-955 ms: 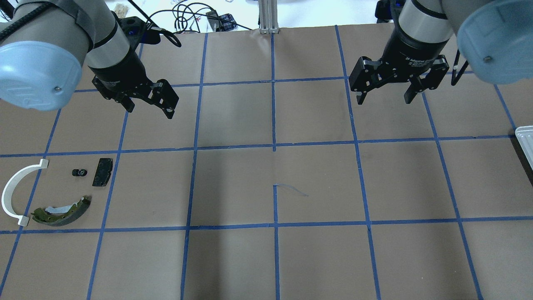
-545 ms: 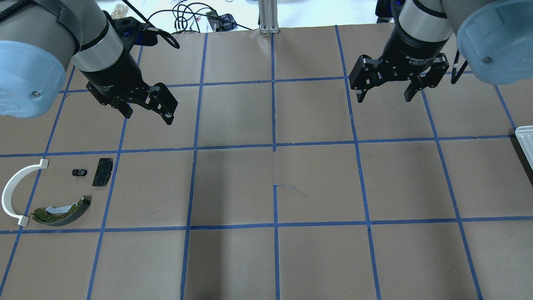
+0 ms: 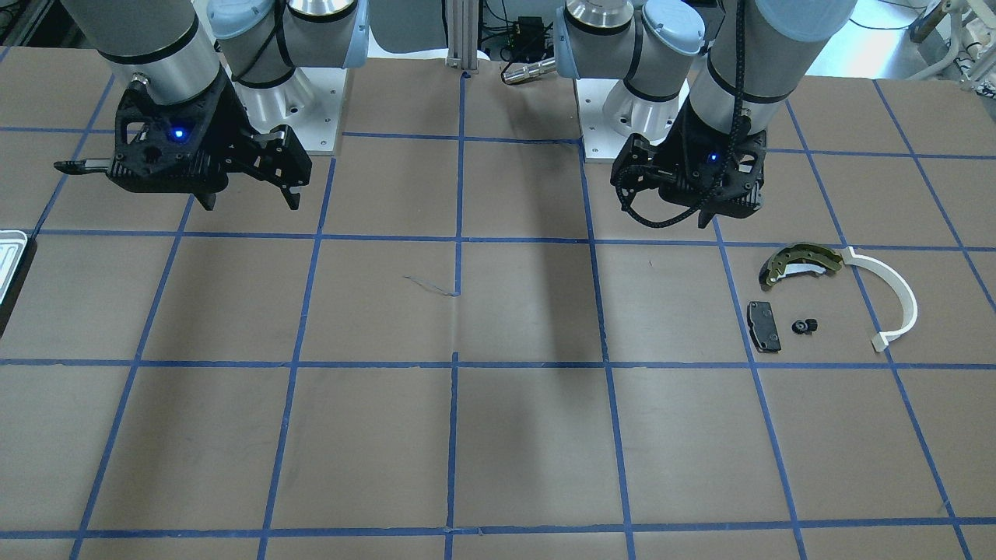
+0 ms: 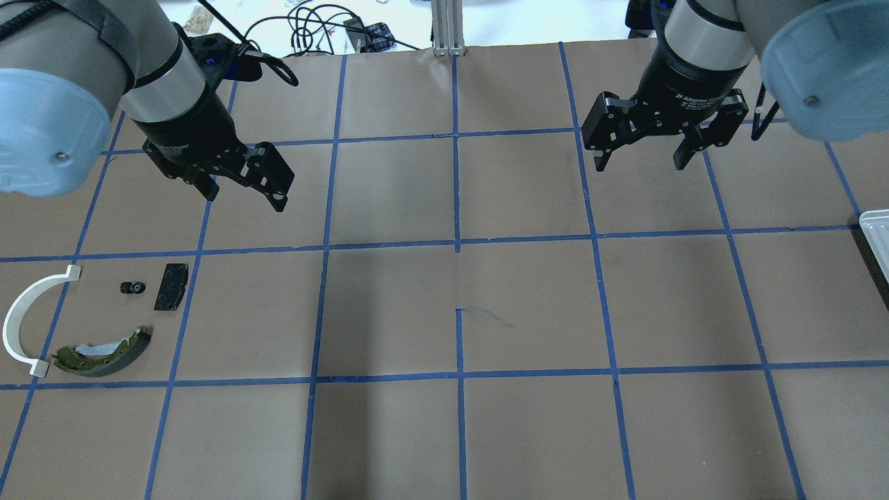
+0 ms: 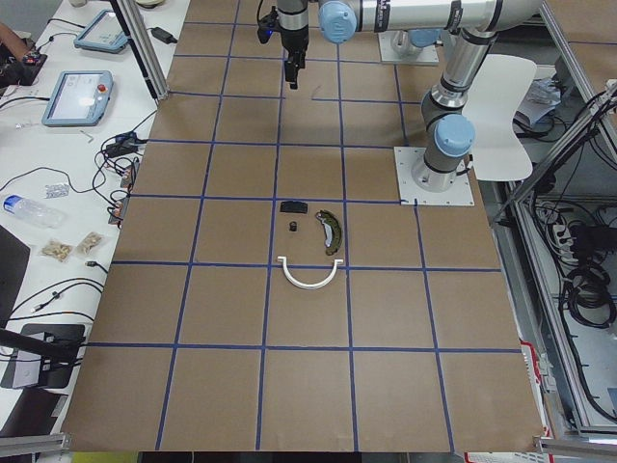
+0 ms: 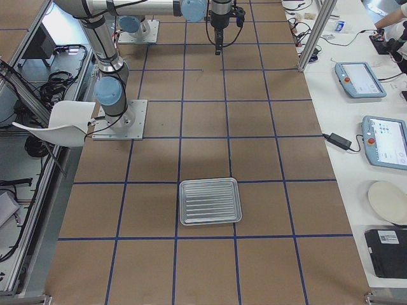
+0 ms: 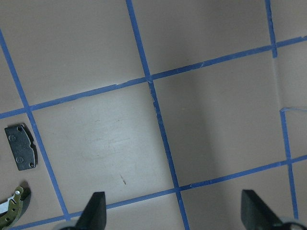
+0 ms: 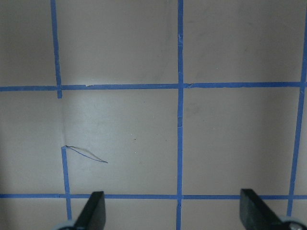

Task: Place bearing gear from tray to pile

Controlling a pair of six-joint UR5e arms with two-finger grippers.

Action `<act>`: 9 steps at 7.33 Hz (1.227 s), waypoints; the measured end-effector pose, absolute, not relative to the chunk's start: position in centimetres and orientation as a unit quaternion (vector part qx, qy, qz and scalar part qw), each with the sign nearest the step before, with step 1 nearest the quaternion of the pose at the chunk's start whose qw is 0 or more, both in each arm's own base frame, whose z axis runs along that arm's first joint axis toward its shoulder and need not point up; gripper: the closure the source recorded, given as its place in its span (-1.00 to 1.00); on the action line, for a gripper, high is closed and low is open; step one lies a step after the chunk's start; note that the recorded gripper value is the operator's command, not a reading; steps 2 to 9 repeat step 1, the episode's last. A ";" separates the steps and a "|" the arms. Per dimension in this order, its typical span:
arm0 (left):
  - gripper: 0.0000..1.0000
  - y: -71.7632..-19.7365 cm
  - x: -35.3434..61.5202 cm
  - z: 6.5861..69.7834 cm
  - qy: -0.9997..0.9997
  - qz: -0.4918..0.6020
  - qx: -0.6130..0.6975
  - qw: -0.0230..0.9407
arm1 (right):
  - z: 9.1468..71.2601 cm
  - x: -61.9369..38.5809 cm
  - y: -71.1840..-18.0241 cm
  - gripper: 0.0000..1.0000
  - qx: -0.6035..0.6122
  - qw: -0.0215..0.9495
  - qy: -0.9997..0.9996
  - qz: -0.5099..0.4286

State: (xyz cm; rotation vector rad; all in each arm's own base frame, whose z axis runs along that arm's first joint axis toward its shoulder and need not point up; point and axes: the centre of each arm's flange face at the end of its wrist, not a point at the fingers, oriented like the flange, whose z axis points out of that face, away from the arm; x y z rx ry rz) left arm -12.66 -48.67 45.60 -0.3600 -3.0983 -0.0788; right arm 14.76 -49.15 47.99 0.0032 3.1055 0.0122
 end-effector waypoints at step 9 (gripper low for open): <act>-1.00 -48.7 -12.5 45.7 -0.993 -0.025 -0.115 0.010 | 48.0 14.8 -49.1 -1.00 0.001 0.018 1.000 0.004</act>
